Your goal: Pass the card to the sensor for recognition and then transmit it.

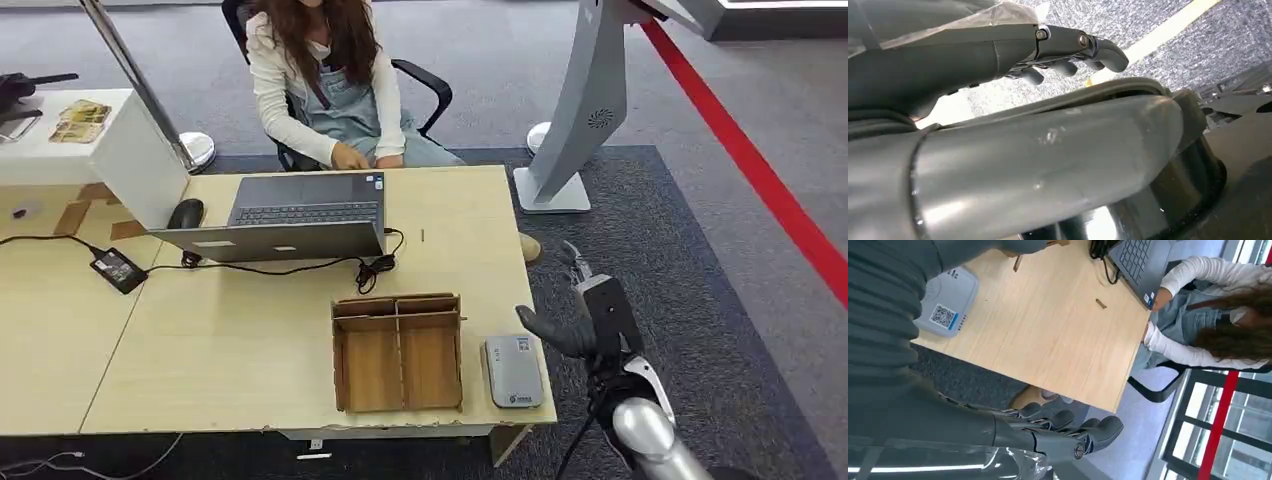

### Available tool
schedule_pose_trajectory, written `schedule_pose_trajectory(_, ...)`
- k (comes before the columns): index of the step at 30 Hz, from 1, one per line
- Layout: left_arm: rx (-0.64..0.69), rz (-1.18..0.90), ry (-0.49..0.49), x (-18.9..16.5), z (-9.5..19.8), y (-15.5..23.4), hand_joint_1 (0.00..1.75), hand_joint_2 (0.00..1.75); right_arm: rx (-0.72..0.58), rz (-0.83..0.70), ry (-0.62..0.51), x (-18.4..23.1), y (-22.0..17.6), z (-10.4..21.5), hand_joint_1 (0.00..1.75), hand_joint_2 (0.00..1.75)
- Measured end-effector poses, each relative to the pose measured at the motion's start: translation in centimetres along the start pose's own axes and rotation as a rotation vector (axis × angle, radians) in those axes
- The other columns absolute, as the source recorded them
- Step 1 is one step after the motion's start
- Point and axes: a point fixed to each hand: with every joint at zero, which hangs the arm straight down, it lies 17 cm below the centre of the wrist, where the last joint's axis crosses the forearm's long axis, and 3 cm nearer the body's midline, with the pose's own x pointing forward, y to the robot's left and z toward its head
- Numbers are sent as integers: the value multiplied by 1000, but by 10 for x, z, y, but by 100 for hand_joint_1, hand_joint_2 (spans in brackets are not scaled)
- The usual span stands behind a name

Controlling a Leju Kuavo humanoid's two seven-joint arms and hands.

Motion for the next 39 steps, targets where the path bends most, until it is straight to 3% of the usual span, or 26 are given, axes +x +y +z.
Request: schedule_pose_trajectory(39, 30, -14, -4, 0, -1, 9, 0, 0, -19, -5, -37, 18, -5, 6, 0, 175)
